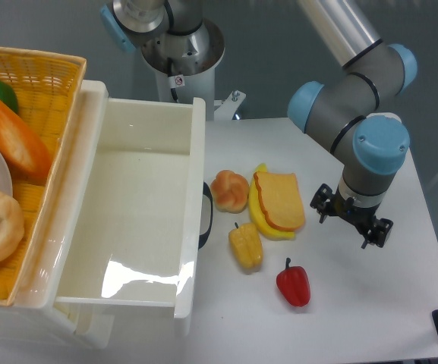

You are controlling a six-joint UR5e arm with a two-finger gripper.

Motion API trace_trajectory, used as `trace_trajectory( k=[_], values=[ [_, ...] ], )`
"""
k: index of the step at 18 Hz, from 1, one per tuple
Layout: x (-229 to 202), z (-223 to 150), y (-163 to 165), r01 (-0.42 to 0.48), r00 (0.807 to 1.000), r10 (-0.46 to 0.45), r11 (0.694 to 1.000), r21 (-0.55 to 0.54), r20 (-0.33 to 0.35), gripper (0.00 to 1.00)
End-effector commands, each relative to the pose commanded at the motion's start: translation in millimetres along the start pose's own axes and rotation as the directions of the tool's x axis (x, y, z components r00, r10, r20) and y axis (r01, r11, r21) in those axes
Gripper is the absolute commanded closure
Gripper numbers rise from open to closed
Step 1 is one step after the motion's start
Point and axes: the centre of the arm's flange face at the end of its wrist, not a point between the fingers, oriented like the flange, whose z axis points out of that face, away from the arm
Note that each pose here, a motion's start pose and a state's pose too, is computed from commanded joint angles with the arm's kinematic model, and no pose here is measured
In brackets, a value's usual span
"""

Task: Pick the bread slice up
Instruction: 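Move the open gripper over the yellow bread slice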

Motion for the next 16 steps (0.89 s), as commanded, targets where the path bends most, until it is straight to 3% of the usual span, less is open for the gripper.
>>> trace_trajectory(
  k=[7, 10, 16],
  values=[
    [14.4, 10.9, 2.1, 0.015, 0.999, -0.015, 1.000, -0.007, -0.030, 0.00],
    [29.0, 12.4, 19.2, 0.083, 0.995, -0.084, 0.996, -0.012, -0.053, 0.00],
    [87.5, -2.7, 28.8, 0.105, 0.991, -0.107, 0.994, -0.022, -0.086, 0.00]
  ],
)
